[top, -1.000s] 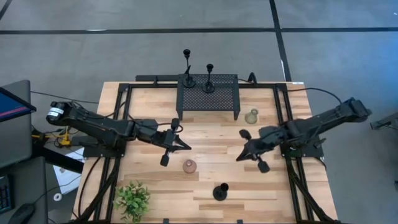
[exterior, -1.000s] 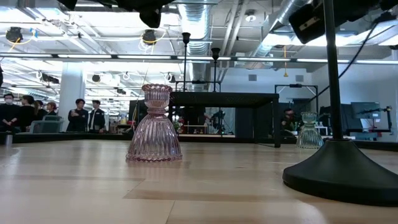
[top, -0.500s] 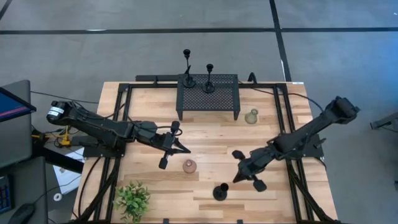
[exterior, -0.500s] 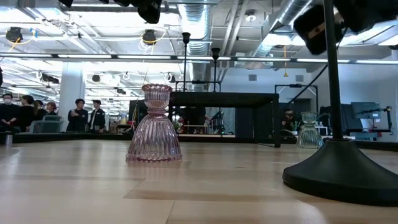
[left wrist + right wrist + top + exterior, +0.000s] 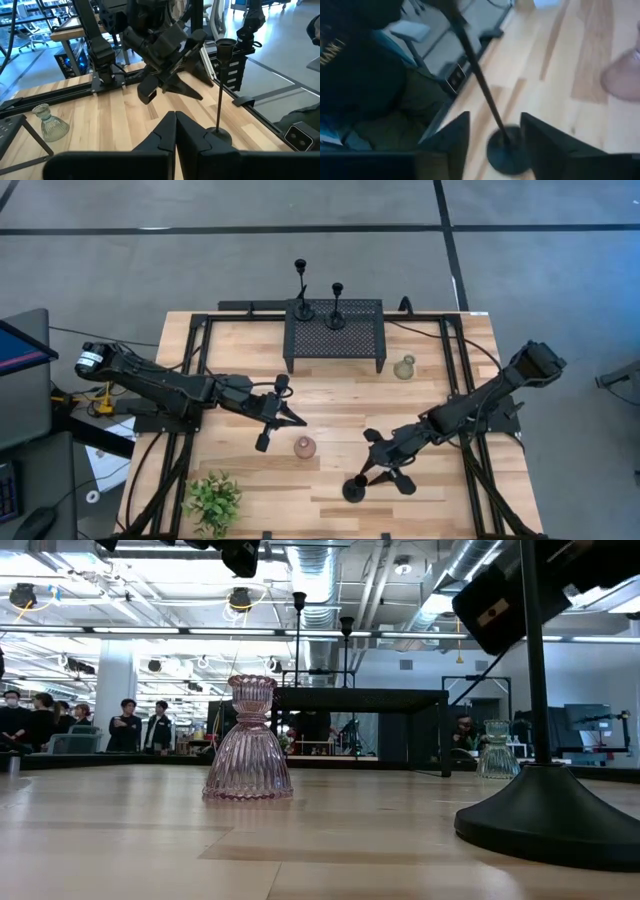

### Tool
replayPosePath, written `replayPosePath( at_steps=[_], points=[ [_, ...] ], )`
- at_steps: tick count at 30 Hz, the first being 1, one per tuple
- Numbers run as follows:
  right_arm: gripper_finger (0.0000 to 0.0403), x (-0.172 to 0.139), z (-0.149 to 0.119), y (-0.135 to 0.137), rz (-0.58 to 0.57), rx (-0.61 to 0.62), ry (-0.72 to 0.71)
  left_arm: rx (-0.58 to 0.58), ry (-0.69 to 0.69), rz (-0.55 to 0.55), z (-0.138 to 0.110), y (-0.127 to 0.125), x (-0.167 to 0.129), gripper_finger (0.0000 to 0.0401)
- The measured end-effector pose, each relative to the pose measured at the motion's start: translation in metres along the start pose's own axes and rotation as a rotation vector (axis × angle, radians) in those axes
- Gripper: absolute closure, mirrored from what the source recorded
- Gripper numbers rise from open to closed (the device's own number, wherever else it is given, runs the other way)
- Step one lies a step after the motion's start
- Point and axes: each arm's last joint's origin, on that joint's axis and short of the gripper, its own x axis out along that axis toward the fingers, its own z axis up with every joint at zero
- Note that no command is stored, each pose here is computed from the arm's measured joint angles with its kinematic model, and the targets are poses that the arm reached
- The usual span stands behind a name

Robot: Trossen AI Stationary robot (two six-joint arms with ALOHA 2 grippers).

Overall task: Pick & Place candle stick holders
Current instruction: Put the black candle holder on the shelf

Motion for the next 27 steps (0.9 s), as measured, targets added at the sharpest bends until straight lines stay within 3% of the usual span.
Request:
replayPosePath(
  at_steps=[4,8,20,27],
  points=[
    [0.0185,0.000,0.006,0.004,0.025,-0.013,-0.068,0.000,0.000,0.000,0.000,0.000,0.000,0.0397],
    [0.0170,0.000,0.010,0.005,0.032,-0.019,-0.114,-0.019,0.000,0.000,0.000,0.000,0.000,0.0396],
    [0.0242,-0.001,0.016,0.011,0.037,-0.032,-0.192,-0.023,0.001,0.000,0.000,0.000,0.000,0.0396],
    [0.0254,0.000,0.016,0.016,-0.015,-0.042,-0.225,-0.023,0.005,-0.001,0.000,0.000,0.000,0.0395]
  ],
)
